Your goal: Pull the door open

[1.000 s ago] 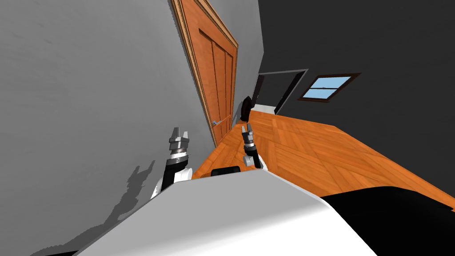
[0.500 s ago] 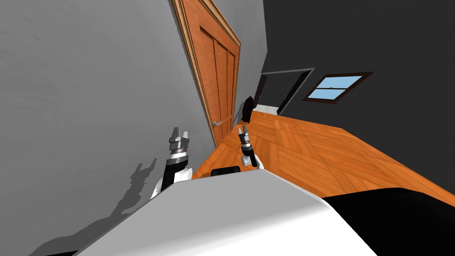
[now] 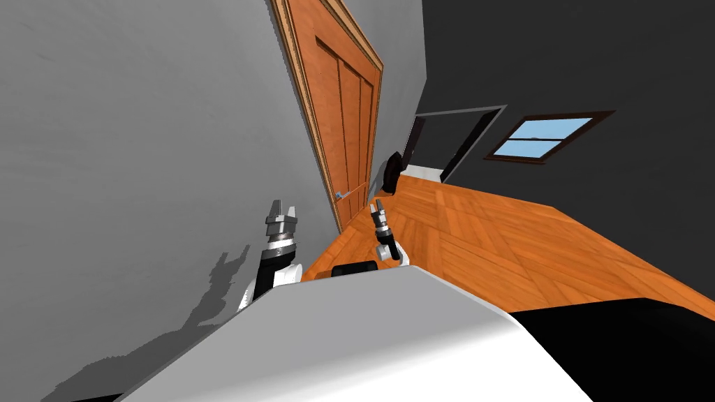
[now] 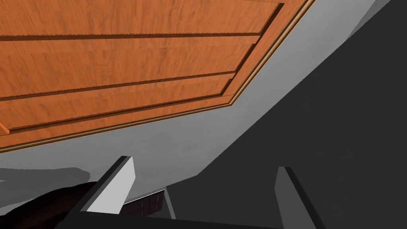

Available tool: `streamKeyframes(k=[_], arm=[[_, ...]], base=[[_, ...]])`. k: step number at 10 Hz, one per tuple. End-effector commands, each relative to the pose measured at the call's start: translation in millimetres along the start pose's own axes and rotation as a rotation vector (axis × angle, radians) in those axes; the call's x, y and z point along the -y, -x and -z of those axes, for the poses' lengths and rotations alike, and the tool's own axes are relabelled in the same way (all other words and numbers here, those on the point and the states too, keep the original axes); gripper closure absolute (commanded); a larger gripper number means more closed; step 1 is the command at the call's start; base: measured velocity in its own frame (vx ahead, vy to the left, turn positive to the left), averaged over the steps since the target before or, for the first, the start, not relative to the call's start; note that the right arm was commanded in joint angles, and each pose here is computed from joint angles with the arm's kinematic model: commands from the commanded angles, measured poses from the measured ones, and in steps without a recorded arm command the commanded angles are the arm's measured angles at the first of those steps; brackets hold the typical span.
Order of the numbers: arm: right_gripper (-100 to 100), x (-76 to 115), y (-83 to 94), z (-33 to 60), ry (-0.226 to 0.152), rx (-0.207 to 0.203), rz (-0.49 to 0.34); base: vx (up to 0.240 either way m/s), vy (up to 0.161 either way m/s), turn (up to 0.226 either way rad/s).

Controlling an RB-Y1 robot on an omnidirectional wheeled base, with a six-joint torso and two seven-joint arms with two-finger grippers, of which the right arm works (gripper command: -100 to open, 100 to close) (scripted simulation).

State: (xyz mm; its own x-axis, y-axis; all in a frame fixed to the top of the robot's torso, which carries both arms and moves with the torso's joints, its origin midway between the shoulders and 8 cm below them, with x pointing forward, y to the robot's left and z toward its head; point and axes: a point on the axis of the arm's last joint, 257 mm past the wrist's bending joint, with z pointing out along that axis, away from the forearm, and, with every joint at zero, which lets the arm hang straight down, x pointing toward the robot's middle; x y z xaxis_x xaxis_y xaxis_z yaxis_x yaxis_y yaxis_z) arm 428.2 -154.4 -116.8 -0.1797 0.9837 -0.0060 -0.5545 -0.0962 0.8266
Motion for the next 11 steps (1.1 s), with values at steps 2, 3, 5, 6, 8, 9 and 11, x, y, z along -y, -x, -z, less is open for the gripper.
streamKeyframes(k=[2, 3, 5, 6, 8, 9, 11], arm=[[-100, 21.7, -13.9, 1.3, -0.033, -0.026, -0.034], [-100, 32.4, -20.0, 2.6, -0.050, -0.039, -0.049], [-100, 49.3, -25.8, 7.7, -0.083, -0.051, -0.063], [-100, 58.1, -31.9, 8.6, -0.097, -0.063, -0.076], [-100, 69.6, -37.6, 11.5, -0.118, -0.076, -0.088], [-100, 71.4, -37.5, 12.6, -0.123, -0.075, -0.088], [-100, 87.3, -49.1, 14.8, -0.149, -0.101, -0.111]], base=[[0.059, -0.043, 0.086], [0.091, -0.061, 0.119], [0.081, -0.040, 0.074], [0.045, -0.032, 0.051], [0.033, -0.024, 0.058], [0.034, -0.027, 0.041], [0.055, -0.051, 0.089]])
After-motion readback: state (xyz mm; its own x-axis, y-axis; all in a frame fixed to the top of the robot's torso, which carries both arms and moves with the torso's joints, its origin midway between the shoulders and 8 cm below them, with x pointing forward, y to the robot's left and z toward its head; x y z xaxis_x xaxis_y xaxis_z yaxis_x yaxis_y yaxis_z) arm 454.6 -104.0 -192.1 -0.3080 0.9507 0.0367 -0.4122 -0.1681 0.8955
